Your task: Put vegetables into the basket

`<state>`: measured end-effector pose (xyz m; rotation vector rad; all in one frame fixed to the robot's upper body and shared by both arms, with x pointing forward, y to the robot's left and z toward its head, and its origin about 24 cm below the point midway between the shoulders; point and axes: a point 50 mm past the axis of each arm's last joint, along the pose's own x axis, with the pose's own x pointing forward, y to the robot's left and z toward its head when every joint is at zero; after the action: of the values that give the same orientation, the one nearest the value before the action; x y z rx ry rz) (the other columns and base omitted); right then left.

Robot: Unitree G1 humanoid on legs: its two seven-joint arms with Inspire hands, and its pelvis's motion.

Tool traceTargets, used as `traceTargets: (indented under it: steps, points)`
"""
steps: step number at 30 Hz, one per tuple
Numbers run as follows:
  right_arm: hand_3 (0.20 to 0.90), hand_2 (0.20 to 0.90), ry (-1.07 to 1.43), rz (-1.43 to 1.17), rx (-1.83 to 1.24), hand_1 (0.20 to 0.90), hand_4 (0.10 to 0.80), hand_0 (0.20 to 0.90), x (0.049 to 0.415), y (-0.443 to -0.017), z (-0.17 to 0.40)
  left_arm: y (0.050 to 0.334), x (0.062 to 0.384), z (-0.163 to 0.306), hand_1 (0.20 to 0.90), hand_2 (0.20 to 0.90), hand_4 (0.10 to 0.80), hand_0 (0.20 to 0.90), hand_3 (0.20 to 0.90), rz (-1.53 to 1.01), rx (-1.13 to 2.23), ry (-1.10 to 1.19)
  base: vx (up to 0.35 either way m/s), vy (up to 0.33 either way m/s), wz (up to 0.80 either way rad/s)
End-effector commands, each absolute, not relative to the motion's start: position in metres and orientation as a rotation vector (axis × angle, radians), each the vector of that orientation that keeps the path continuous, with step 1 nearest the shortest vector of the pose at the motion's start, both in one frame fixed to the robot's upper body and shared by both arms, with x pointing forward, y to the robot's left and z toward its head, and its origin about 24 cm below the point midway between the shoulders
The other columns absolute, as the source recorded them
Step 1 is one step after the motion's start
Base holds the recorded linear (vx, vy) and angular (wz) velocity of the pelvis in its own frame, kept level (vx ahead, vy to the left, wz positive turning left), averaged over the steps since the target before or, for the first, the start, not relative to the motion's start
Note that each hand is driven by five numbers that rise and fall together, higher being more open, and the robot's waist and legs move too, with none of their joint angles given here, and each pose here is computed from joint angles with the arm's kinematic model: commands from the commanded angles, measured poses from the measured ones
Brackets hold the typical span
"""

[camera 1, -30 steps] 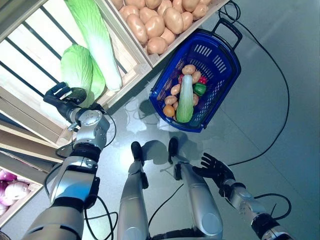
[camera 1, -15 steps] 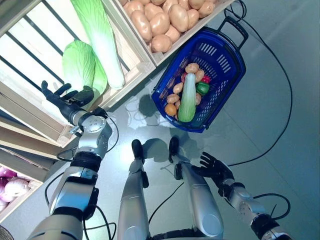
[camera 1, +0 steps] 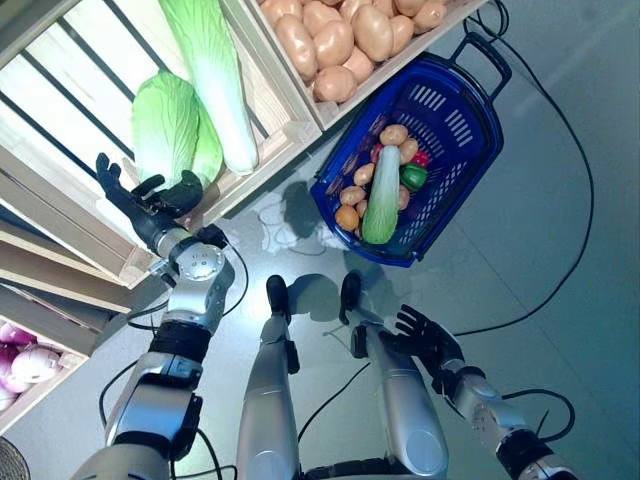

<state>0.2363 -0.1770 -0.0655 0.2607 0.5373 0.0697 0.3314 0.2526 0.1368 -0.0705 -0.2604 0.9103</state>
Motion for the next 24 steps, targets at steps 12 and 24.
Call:
traceTargets:
  steps: [12, 24]
  points:
    - [0.9, 0.9, 0.514, -0.074, 0.296, 0.9, 0.8, 0.9, 0.2, -0.198, -0.073, 0.255, 0.301, 0.147, 0.9, 0.9, 0.8, 0.9, 0.9, 0.929, -0.026, -0.451, 0.009, -0.011, 0.06]
    - [0.9, 0.9, 0.506, -0.094, 0.311, 0.9, 0.8, 0.9, 0.192, -0.201, -0.075, 0.257, 0.28, 0.153, 0.9, 0.9, 0.8, 0.9, 0.9, 0.91, 0.013, -0.544, 0.02, -0.015, 0.05]
